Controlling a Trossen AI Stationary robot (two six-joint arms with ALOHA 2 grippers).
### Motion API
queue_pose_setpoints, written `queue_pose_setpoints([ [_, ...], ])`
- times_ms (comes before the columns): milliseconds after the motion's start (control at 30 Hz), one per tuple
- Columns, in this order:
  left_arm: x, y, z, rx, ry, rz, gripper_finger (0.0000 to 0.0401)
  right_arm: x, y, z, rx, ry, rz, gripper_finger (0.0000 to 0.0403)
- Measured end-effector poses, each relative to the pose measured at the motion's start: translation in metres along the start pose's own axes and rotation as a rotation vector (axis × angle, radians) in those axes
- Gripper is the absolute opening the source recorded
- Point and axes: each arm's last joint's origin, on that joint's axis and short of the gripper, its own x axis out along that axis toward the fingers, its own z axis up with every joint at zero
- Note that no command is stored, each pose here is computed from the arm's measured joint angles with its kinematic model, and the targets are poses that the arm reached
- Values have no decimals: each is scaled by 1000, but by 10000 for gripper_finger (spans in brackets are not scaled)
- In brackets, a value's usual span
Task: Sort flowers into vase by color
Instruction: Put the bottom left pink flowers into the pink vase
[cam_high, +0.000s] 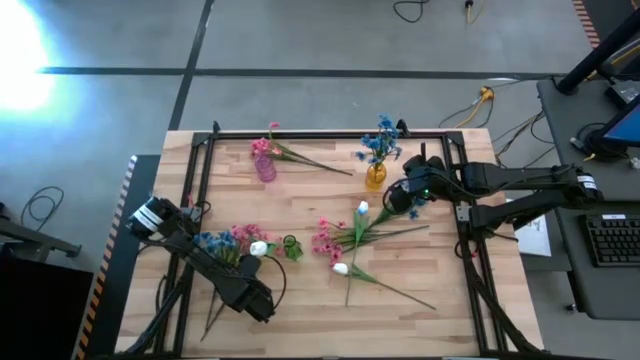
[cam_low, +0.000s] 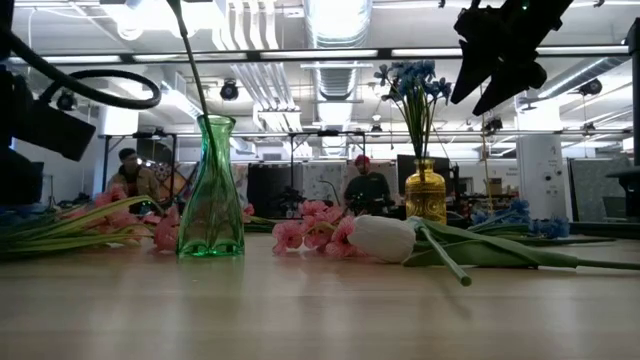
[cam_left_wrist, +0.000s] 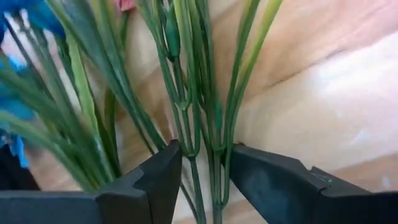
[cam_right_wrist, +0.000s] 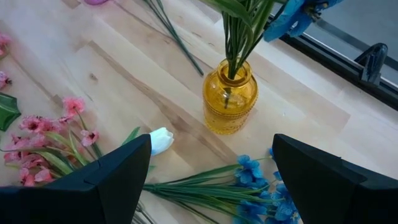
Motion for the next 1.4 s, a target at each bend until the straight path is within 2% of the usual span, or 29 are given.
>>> queue_pose_setpoints([
  [300, -20, 6, 1, 1, -3, -6, 187, 0, 1, 1, 10, -11, 7, 327],
  [733, -5, 6, 1, 0, -1, -44, 182, 0, 1, 2, 9, -16, 11, 327],
  [900, -5, 6, 1, 0, -3, -44, 139, 0, 1, 1, 6, -16, 11, 327],
  [1233, -5, 8, 1, 0, -3, -39, 11, 0, 1, 1, 5, -15, 10, 327],
  [1333, -9, 9, 1, -1, 1, -57, 4, 0, 1, 1, 5, -15, 10, 326],
  [1400, -14, 8, 1, -1, 4, -74, 14, 0, 1, 1, 5, -15, 10, 327],
])
